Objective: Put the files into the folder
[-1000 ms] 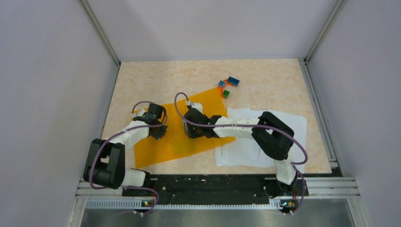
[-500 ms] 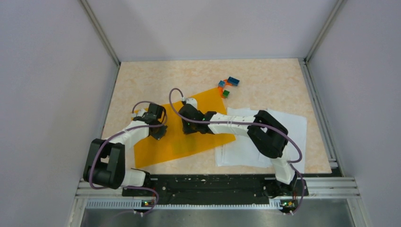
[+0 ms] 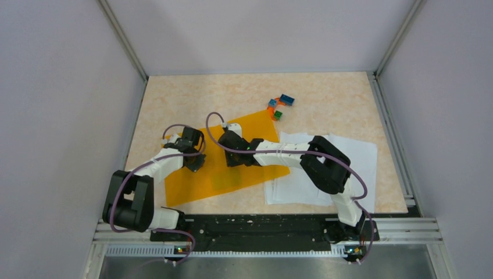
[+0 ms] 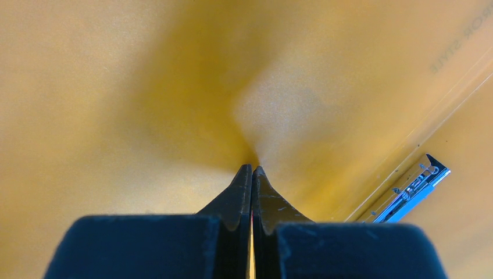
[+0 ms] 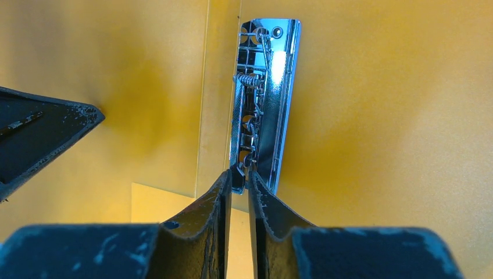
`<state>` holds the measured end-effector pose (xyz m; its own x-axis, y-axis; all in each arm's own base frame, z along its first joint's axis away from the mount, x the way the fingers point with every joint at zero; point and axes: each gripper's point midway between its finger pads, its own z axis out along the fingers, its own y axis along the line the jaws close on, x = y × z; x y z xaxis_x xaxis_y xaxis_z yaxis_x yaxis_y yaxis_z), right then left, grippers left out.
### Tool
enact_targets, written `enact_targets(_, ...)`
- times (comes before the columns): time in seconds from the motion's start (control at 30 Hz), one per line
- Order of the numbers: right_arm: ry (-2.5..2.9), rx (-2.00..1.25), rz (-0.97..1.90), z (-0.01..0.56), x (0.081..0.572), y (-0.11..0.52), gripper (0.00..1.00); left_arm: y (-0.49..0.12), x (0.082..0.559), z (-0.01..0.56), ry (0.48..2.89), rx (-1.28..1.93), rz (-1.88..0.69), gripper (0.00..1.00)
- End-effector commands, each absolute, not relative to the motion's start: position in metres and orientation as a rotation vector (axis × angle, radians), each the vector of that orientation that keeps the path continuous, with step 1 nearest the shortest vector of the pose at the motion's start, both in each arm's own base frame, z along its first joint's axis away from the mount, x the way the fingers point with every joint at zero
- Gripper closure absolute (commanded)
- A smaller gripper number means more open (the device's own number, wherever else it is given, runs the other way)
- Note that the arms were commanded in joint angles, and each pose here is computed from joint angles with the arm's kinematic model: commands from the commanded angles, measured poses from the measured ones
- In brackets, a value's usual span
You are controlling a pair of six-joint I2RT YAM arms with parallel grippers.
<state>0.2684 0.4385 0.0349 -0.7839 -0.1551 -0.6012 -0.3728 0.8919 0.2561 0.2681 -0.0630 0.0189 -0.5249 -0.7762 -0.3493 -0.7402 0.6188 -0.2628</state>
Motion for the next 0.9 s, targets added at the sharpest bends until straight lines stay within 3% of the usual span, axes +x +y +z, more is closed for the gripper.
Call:
enact_targets(0.0,2.473,-0.41,0.407,0.023,0.268,0.433,0.84,-0.056,0.236,-0.006,2.539,-1.224,0.009,1.0)
enact_targets(0.87,2.512,-0.494,-0.147,-0.035,0.255,0.349,0.92,-0.046,0.232,-0.011,2.577,-1.255,0.124,1.0)
